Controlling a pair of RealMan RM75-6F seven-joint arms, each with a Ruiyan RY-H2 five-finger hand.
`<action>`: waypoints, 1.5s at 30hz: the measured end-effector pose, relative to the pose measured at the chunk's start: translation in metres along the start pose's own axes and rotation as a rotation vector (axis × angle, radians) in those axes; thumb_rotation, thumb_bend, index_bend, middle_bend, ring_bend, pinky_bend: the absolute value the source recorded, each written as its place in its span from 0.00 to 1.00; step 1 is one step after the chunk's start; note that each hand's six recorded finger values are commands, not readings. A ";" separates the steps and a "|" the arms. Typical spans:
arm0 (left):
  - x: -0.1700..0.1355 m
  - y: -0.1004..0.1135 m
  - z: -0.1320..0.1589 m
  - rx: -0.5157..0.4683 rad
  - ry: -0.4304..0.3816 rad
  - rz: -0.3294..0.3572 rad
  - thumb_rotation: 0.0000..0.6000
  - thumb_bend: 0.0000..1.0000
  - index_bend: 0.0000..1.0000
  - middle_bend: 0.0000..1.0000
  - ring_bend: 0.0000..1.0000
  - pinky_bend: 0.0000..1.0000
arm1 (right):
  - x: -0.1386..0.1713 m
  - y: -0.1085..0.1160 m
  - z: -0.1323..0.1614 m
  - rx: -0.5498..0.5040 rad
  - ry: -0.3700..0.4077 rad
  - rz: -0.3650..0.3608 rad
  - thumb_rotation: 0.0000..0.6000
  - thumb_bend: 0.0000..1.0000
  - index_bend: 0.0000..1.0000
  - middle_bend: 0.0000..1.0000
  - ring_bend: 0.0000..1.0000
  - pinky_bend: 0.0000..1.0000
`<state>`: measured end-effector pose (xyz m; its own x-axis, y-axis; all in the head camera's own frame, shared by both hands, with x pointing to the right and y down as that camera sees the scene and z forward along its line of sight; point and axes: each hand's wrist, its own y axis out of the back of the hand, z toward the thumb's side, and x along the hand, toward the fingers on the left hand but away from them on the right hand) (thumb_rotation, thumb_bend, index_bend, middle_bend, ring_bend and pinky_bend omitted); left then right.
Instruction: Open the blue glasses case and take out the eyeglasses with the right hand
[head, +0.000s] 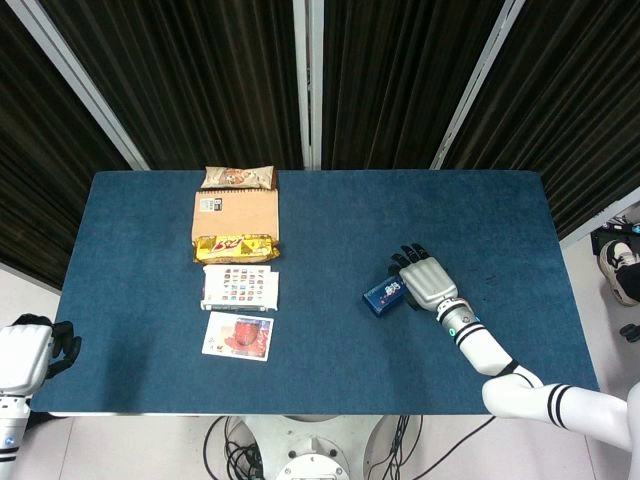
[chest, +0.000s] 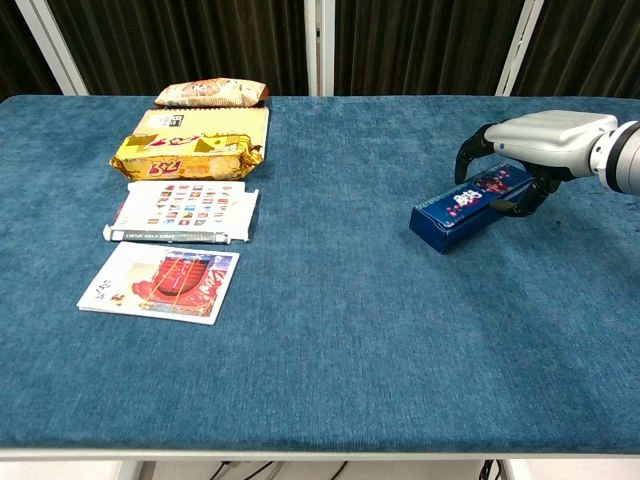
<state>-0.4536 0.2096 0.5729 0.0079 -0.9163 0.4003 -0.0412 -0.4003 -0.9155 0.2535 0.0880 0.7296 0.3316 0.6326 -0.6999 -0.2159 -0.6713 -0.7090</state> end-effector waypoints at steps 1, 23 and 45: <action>0.000 0.000 0.000 0.000 0.000 0.000 1.00 0.41 0.76 0.79 0.58 0.44 | -0.001 0.000 0.001 0.000 0.001 0.001 1.00 0.50 0.39 0.16 0.00 0.00; 0.001 0.000 0.000 0.002 0.001 0.000 1.00 0.41 0.76 0.79 0.58 0.44 | -0.050 0.037 0.022 -0.072 -0.052 -0.101 1.00 0.39 0.00 0.01 0.00 0.00; 0.000 0.000 0.000 0.009 0.003 -0.001 1.00 0.41 0.76 0.79 0.58 0.44 | 0.029 -0.011 -0.035 -0.146 -0.054 -0.015 1.00 0.73 0.00 0.25 0.00 0.00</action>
<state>-0.4535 0.2095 0.5732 0.0053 -0.9159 0.4013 -0.0320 -0.4012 -0.9154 0.2978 0.1007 0.7199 0.2832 0.6600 -0.6958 -0.0744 -0.7082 -0.7021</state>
